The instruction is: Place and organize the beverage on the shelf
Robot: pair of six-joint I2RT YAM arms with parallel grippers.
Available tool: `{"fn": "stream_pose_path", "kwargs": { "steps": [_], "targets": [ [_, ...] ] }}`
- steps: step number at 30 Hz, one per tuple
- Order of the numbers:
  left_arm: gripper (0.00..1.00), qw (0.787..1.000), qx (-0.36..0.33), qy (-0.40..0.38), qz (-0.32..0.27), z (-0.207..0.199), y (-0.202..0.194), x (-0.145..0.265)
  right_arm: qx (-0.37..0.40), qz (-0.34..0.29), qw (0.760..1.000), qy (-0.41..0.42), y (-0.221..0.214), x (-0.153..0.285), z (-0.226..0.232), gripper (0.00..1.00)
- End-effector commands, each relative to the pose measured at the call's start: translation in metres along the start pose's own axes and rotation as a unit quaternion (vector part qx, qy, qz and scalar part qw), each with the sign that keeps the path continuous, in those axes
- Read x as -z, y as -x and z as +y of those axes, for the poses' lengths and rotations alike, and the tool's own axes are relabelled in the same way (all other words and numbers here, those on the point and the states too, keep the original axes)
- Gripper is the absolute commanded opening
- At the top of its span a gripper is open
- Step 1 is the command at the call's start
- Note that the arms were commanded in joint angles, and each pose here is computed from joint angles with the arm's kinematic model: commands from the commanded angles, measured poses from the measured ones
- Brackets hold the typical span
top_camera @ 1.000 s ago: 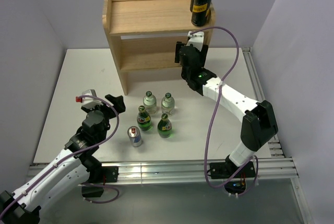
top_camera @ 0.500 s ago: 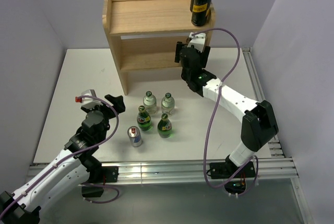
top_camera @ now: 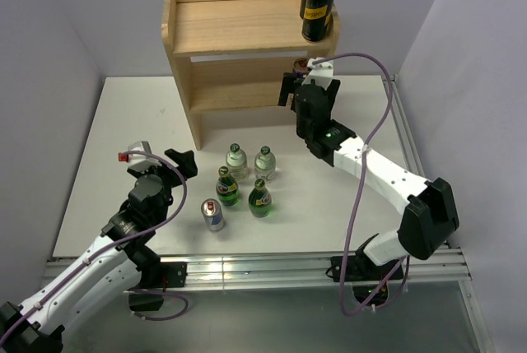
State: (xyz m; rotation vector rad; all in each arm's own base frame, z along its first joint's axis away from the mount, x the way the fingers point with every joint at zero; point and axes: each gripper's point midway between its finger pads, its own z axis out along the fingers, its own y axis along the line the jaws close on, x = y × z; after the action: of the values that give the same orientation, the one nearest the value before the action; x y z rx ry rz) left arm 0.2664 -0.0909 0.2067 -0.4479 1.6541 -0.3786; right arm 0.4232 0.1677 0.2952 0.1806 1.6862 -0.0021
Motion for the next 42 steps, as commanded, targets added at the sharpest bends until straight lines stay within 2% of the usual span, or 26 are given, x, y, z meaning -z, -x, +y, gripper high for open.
{"fn": "stream_pose_path", "kwargs": {
  "steps": [1,6,13,17,21,27,28,30,35,40,42],
  "targets": [
    [0.98,1.0,0.002,-0.005,-0.011,-0.003,0.007,0.001,-0.016,0.002,1.0,0.007,0.003,0.023,-0.003,1.0],
    [0.98,1.0,0.0,-0.005,-0.008,-0.003,0.005,0.0,-0.02,0.01,1.0,0.008,-0.011,0.067,-0.01,1.0],
    [0.98,1.0,0.001,-0.011,0.005,-0.007,-0.001,-0.001,-0.058,0.044,0.995,0.071,-0.044,0.149,-0.019,1.0],
    [0.98,0.998,0.009,-0.045,0.039,-0.022,-0.007,0.005,-0.077,0.061,0.992,0.079,-0.062,0.173,-0.035,1.0],
    [0.98,0.992,0.013,-0.081,0.1,-0.037,-0.02,0.02,-0.078,0.071,0.992,0.068,-0.078,0.181,-0.055,1.0],
    [0.99,0.98,0.031,-0.137,0.141,-0.067,-0.011,0.051,-0.092,0.073,0.991,0.069,-0.091,0.188,-0.07,1.0],
    [0.98,0.974,0.029,-0.151,0.166,-0.075,-0.015,0.059,-0.095,0.072,0.99,0.069,-0.091,0.188,-0.072,1.0],
    [0.98,0.971,0.043,-0.147,0.182,-0.083,-0.01,0.064,-0.094,0.075,0.991,0.066,-0.097,0.188,-0.074,1.0],
    [0.98,0.968,0.03,-0.114,0.222,-0.074,-0.026,0.078,-0.103,0.074,0.99,0.062,-0.099,0.19,-0.082,1.0],
    [0.97,0.961,0.037,-0.08,0.263,-0.06,-0.064,0.091,-0.115,0.069,0.989,0.063,-0.099,0.193,-0.091,1.0],
    [0.97,0.962,0.041,-0.055,0.263,-0.052,-0.077,0.095,-0.123,0.068,0.988,0.064,-0.1,0.195,-0.093,1.0]
  ]
}}
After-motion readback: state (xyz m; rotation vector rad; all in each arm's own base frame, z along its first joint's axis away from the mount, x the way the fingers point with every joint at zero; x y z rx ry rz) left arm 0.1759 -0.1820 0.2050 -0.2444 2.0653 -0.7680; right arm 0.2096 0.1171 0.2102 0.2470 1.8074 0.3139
